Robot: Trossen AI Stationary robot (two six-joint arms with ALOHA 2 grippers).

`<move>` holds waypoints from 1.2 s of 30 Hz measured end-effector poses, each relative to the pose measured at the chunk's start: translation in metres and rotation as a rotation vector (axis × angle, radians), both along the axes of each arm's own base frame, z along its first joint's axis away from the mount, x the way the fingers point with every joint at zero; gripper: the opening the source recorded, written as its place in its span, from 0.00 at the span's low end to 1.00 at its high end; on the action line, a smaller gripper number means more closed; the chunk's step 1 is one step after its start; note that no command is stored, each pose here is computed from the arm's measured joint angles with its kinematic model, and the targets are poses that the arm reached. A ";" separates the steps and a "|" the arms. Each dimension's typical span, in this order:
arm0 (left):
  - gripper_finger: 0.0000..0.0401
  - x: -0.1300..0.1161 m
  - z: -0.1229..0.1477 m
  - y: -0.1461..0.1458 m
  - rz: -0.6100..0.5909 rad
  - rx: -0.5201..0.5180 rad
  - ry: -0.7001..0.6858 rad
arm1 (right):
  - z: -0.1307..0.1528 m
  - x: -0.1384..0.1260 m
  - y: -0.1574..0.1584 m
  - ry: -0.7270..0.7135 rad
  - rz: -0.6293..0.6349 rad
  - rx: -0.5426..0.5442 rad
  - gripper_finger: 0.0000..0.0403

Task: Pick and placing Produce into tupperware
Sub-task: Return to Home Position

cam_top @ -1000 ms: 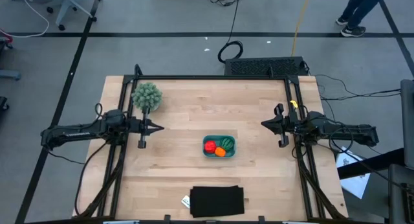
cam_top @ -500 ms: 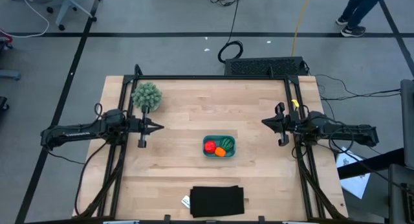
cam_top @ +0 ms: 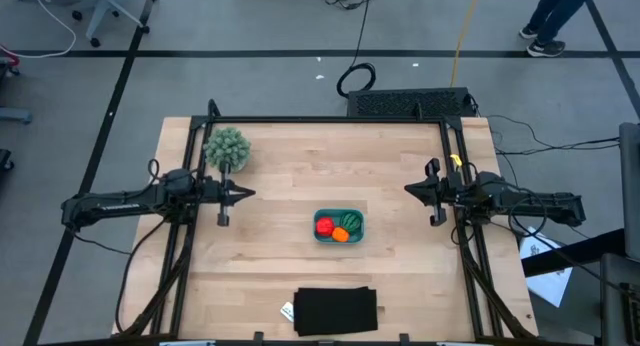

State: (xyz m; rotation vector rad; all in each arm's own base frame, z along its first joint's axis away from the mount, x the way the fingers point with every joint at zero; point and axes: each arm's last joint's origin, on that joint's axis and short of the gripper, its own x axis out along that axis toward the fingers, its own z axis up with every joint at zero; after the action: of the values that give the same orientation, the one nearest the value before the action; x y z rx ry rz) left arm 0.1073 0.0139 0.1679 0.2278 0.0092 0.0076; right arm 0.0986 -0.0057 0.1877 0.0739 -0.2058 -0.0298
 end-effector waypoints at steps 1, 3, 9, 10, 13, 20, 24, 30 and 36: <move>0.04 0.000 0.000 0.000 0.009 0.000 0.000 | 0.000 0.000 0.000 0.000 0.000 -0.002 0.00; 0.05 0.000 0.000 0.001 0.023 -0.001 0.001 | 0.000 0.000 0.000 0.000 0.001 0.002 0.00; 0.05 0.000 0.000 0.001 0.035 -0.022 0.000 | 0.000 0.000 0.000 0.000 0.001 0.005 0.00; 0.05 0.000 0.000 0.001 0.035 -0.023 0.000 | 0.000 0.000 0.000 0.000 0.001 0.005 0.00; 0.05 0.000 0.000 0.001 0.035 -0.025 0.000 | 0.000 0.000 0.000 0.000 0.001 0.005 0.00; 0.05 0.000 0.000 0.001 0.035 -0.025 -0.001 | 0.000 0.000 0.000 -0.001 0.002 0.005 0.00; 0.05 0.000 0.000 0.001 0.035 -0.025 -0.001 | 0.000 0.000 0.000 -0.001 0.002 0.005 0.00; 0.05 0.000 0.000 0.001 0.035 -0.025 -0.001 | 0.000 0.000 0.000 -0.001 0.002 0.005 0.00; 0.05 0.000 0.000 0.001 0.035 -0.025 -0.001 | 0.000 0.000 0.000 -0.001 0.002 0.005 0.00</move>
State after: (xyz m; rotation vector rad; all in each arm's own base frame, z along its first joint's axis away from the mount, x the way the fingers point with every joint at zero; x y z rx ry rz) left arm 0.1073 0.0149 0.1679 0.2031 0.0120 0.0426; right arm 0.0985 -0.0056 0.1879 0.0793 -0.2062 -0.0285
